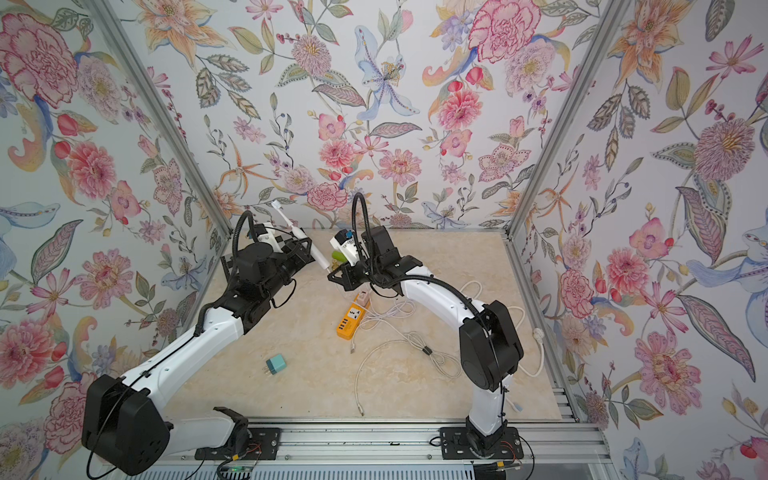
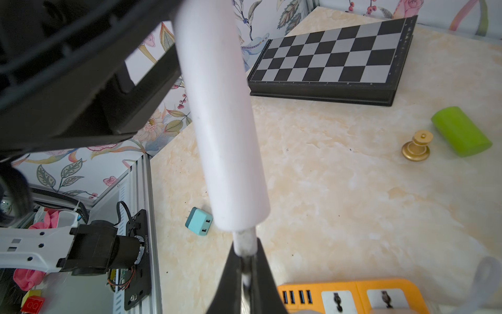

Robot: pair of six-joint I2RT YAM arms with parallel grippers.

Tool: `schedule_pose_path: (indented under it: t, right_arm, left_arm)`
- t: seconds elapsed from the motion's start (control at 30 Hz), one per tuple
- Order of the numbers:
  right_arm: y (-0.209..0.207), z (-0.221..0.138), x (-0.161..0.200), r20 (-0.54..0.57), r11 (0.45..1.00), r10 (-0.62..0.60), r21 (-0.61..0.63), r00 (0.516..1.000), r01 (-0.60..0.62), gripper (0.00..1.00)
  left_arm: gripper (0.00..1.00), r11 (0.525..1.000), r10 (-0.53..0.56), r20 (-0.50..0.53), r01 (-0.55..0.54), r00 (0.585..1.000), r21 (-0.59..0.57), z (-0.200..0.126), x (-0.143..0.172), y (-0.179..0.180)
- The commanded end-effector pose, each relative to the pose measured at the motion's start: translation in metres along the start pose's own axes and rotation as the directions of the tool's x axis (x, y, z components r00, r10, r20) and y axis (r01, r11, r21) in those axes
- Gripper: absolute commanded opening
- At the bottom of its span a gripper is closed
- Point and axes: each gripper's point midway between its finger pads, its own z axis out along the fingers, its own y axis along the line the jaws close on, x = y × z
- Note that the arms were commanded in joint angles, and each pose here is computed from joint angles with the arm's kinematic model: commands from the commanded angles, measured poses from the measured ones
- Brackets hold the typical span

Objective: Charge the electric toothbrush
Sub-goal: Insert the charging cable into the electric toothbrush.

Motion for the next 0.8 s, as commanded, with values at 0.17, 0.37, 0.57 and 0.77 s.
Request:
schedule_pose_path:
  t: [0.17,0.37,0.57,0.77]
  right_arm:
    - [0.043,-0.046,-0.091,0.269,0.983,-0.172,-0.020,0.948,0.184,0.00]
    - [0.046,-0.057,-0.099,0.294,0.974,-0.220,0.011,0.930,0.227,0.00]
    - [0.039,-0.067,-0.106,0.306,0.965,-0.256,0.029,0.917,0.260,0.00]
    - [0.029,-0.075,-0.116,0.325,0.965,-0.263,0.074,0.908,0.253,0.00]
  left_arm:
    - [0.00,0.993,0.108,-0.291,-0.120,0.951,-0.021,-0.010,0.084,0.002]
    - [0.00,0.982,0.166,-0.402,-0.189,0.900,-0.018,-0.010,0.109,0.014]
    - [0.00,0.982,0.176,-0.428,-0.187,0.886,0.016,-0.013,0.116,0.007]
    - [0.00,0.984,0.178,-0.462,-0.163,0.869,0.072,-0.014,0.131,-0.011]
